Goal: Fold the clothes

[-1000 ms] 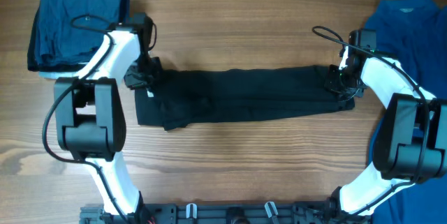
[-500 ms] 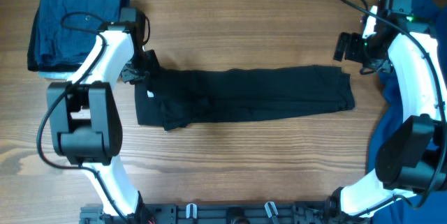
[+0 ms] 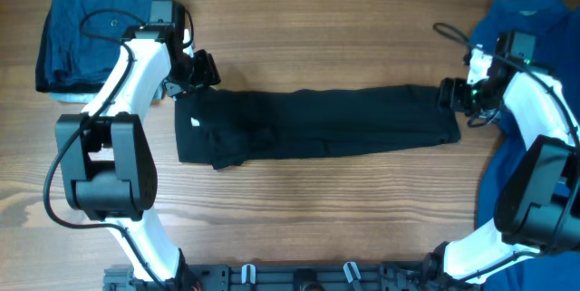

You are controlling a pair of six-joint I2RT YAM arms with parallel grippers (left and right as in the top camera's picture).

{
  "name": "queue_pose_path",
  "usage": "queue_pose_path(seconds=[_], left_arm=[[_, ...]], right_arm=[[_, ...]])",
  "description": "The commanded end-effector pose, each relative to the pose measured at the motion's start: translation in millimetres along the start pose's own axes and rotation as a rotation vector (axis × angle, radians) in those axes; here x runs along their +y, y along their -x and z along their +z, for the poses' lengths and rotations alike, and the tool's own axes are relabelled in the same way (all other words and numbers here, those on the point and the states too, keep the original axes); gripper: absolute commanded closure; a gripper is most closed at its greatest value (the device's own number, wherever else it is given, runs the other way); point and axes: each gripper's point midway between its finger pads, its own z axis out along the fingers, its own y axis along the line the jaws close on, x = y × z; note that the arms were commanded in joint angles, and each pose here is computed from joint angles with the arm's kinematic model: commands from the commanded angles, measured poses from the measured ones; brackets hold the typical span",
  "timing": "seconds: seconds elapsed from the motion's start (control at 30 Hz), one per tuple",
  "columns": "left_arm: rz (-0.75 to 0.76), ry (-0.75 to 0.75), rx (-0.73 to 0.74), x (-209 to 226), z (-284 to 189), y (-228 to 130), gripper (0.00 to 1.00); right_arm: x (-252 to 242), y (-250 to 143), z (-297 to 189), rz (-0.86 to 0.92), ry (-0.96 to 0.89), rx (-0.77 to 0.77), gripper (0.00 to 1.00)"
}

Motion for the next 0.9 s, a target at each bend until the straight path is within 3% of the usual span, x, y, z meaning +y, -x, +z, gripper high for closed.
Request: queue_pose_path(seconds=[0.0, 0.1, 0.13, 0.23, 0.27, 0.37, 0.43, 0.57, 0.87], left_arm=[[0.011, -0.040, -0.023, -11, -11, 4, 0.35], [0.011, -0.039, -0.023, -11, -11, 4, 0.35], [0.011, -0.040, -0.022, -11, -11, 4, 0.35], [0.010, -0.038, -0.019, -11, -11, 3, 0.35], [0.010, -0.038, -0.019, -11, -11, 3, 0.35], [0.010, -0.039, -0.020, -11, -11, 3, 0.34], [0.010, -0.040, -0.024, -11, -11, 4, 0.34], [0.020, -0.061, -0.074, -17, -24, 12, 0.34], [0.042, -0.111, -0.201, -28, -83, 17, 0.31]], right_arm=[[5, -12, 31, -0.038, 0.037, 0.006, 0.16], [5, -16, 44, -0.062, 0.048, 0.008, 0.20], [5, -18, 48, -0.058, 0.048, 0.015, 0.25], [5, -21, 52, -0.048, 0.051, 0.028, 0.60], [5, -22, 51, -0.041, 0.051, 0.030, 0.65], [9, -21, 51, -0.027, 0.070, 0.029, 0.62], [15, -23, 52, -0.024, 0.099, 0.035, 0.66], [12, -26, 55, -0.008, 0.071, 0.051, 0.96], [-31, 8, 26, 0.102, 0.013, -0.022, 0.96]])
